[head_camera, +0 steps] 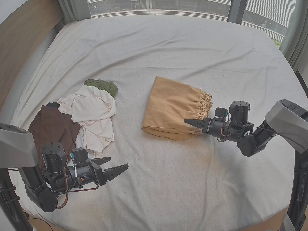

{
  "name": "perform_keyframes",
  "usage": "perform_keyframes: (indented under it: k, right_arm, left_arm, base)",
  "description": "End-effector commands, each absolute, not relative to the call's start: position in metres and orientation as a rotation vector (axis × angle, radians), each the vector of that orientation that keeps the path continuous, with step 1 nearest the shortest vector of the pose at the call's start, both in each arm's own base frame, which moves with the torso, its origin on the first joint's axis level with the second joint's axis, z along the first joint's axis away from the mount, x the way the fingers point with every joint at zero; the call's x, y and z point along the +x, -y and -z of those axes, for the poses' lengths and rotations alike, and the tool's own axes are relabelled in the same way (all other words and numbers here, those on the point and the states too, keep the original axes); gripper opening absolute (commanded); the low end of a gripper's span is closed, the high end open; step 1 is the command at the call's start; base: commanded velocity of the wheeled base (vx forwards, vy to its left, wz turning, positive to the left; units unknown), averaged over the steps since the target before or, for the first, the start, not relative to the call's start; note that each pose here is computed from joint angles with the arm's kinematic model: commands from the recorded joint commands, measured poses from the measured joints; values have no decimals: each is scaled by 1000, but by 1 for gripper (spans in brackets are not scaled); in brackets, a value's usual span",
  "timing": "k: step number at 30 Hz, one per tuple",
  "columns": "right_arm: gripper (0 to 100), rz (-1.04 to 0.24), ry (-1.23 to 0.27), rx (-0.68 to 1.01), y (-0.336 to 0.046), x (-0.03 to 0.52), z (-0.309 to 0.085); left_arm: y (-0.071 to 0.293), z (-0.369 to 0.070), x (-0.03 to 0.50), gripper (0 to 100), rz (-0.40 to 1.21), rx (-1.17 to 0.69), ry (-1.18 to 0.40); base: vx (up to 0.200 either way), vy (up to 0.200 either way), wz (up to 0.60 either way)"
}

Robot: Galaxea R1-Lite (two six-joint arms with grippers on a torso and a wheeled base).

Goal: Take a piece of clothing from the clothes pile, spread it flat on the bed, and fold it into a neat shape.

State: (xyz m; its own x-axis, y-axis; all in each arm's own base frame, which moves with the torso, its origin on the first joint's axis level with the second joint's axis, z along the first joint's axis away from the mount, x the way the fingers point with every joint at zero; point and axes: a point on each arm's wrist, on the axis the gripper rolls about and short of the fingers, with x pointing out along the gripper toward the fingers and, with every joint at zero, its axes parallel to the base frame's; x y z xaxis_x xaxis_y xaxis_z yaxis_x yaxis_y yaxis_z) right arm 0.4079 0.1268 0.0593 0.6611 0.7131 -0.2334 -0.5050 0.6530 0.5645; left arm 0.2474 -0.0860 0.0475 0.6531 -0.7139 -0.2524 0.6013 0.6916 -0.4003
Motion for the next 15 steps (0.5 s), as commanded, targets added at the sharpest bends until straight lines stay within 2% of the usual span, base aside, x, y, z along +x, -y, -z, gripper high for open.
perform_keyframes:
  k: [1,7,15]
  right_arm:
    - [100,-721,-518,446,-115,355,-74]
    - [100,-728,-557,358,-113,277,-84]
    - [100,-773,-438,309,-112,187,-123]
  left_arm:
    - [95,-59,237,100,801,-337,-409]
    - [106,-85,211,100,882,-394,-373]
    - [83,-117,157,100,913,-384,-260]
  base:
    - [0,0,0]
    - [0,0,0]
    - [0,0,0]
